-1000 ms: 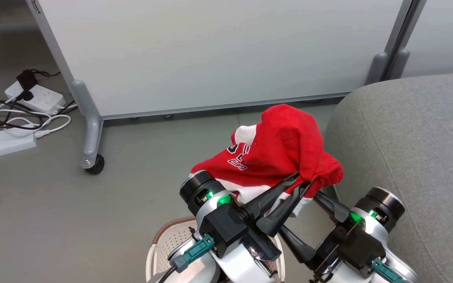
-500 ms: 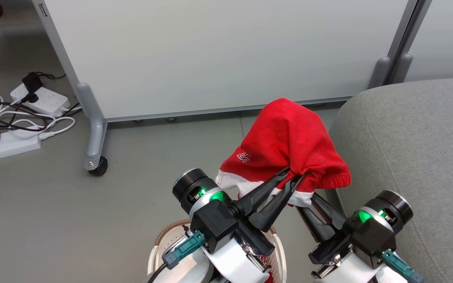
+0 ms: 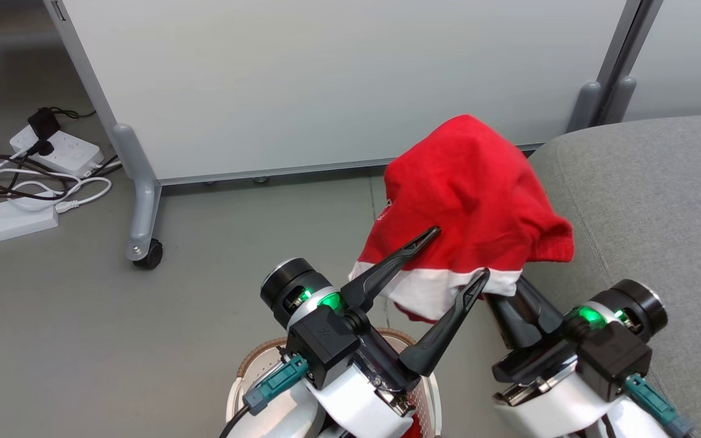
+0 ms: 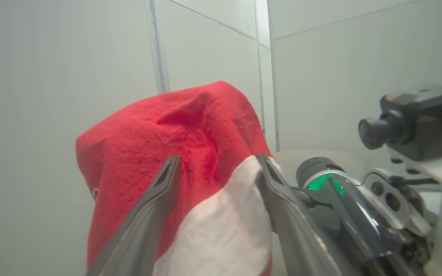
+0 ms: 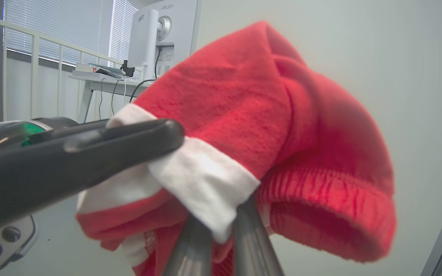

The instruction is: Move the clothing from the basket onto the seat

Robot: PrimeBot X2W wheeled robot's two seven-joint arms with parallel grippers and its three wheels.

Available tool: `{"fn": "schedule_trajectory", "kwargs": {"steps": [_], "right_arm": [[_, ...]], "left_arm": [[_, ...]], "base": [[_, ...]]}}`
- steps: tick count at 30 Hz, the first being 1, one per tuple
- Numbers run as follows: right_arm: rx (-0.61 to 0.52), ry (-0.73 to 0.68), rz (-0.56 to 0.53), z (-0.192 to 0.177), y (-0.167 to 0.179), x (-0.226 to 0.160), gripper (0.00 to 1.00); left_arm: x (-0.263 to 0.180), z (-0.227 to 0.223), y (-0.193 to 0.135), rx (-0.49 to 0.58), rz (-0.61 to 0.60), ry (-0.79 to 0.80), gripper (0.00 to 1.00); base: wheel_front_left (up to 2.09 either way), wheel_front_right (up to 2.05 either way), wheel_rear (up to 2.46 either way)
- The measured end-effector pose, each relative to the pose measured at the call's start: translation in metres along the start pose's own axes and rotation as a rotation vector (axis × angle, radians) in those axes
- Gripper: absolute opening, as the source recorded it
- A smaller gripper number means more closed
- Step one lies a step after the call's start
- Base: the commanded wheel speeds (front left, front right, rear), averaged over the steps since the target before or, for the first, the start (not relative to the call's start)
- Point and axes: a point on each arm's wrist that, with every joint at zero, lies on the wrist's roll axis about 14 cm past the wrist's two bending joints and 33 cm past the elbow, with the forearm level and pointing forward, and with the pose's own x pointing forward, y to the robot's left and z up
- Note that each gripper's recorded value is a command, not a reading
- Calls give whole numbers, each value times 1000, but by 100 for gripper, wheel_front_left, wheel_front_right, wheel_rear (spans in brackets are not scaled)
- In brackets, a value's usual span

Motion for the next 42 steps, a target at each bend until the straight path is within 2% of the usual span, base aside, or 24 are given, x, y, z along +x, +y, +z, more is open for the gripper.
{"fn": "schedule_trajectory", "kwargs": {"steps": [7, 16, 27, 33, 42], "right_arm": [[-49, -11, -71, 5, -24, -1, 0], [-105, -2, -200, 8, -66, -18, 0], [-93, 85, -328, -12, -94, -52, 0], [-80, 146, -392, -29, -106, -70, 0], [-64, 182, -446, -39, -115, -83, 0]], "left_arm": [[-1, 1, 8, 20, 22, -4, 100], [-17, -20, 22, 46, 78, 70, 100], [-52, -64, 25, 3, 121, 218, 100], [-77, -92, 16, -17, 126, 319, 100], [-91, -105, 11, -30, 139, 370, 100]], "base": [[0, 0, 0], [0, 0, 0], [0, 0, 0], [0, 0, 0], [0, 0, 0]]}}
